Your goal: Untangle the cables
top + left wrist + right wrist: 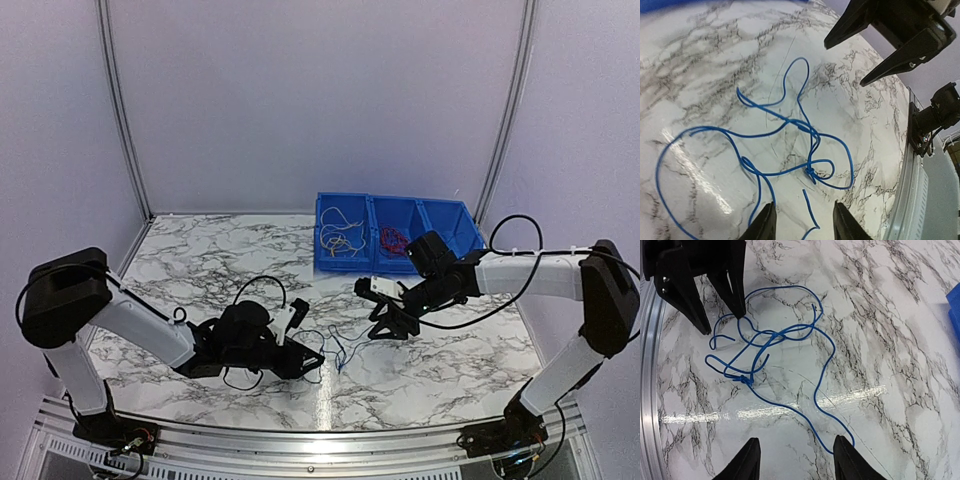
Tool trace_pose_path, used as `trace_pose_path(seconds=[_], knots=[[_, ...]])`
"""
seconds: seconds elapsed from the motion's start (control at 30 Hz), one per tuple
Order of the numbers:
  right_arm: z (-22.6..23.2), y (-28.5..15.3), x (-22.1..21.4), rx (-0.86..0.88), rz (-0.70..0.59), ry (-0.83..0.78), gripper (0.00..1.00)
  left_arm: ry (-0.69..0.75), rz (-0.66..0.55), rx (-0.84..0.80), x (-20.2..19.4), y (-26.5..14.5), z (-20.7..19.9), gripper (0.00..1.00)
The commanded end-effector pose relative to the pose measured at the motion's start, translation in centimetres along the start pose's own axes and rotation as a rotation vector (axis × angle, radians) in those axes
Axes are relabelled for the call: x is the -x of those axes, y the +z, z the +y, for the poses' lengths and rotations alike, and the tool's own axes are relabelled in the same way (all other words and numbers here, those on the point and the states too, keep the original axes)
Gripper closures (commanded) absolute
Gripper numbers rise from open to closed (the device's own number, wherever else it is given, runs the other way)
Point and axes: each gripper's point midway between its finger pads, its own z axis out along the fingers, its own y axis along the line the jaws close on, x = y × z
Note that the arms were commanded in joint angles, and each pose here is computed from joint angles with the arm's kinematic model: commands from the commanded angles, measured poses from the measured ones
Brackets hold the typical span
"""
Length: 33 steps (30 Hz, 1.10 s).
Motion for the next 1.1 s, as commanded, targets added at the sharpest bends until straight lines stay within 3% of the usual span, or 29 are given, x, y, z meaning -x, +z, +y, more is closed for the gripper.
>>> trace_pose_path(seconds=[0.0,0.07,0.17,0.43,0.6,0.73,0.97,1.07], knots=[[1.0,0.2,0.1,0.056,-0.014,-0.014,0.50,-0.013,0.110,-0.057,-1.9,1.9,-1.0,0.55],[1.3,0.2,0.3,0.079,-0.022,-0.012,0.50,-0.023,0.112,-0.055,-1.8,2.4,-1.0,0.48],[1.6,0.3,0.2,0.099,-0.021,-0.010,0.49,-0.030,0.130,-0.065,-1.9,3.3,-1.2,0.46],[1.4,0.0,0.5,0.077,-0.025,-0.019,0.49,-0.047,0.181,-0.050,-2.1,6.2,-0.9,0.47],[1.0,0.0,0.4,0.056,-0.015,-0.014,0.49,-0.040,0.189,-0.022,-1.8,7.6,-0.3,0.52],[0.9,-0.2,0.6,0.052,-0.020,-0.016,0.49,-0.033,0.206,-0.057,-1.9,9.0,-0.8,0.61],[0.7,-0.3,0.7,0.038,-0.017,-0.019,0.49,-0.019,0.203,-0.069,-1.6,10.4,-0.9,0.93],[0.5,-0.6,1.1,0.027,-0.027,-0.015,0.50,-0.006,0.187,-0.076,-0.8,10.1,-1.3,1.00]])
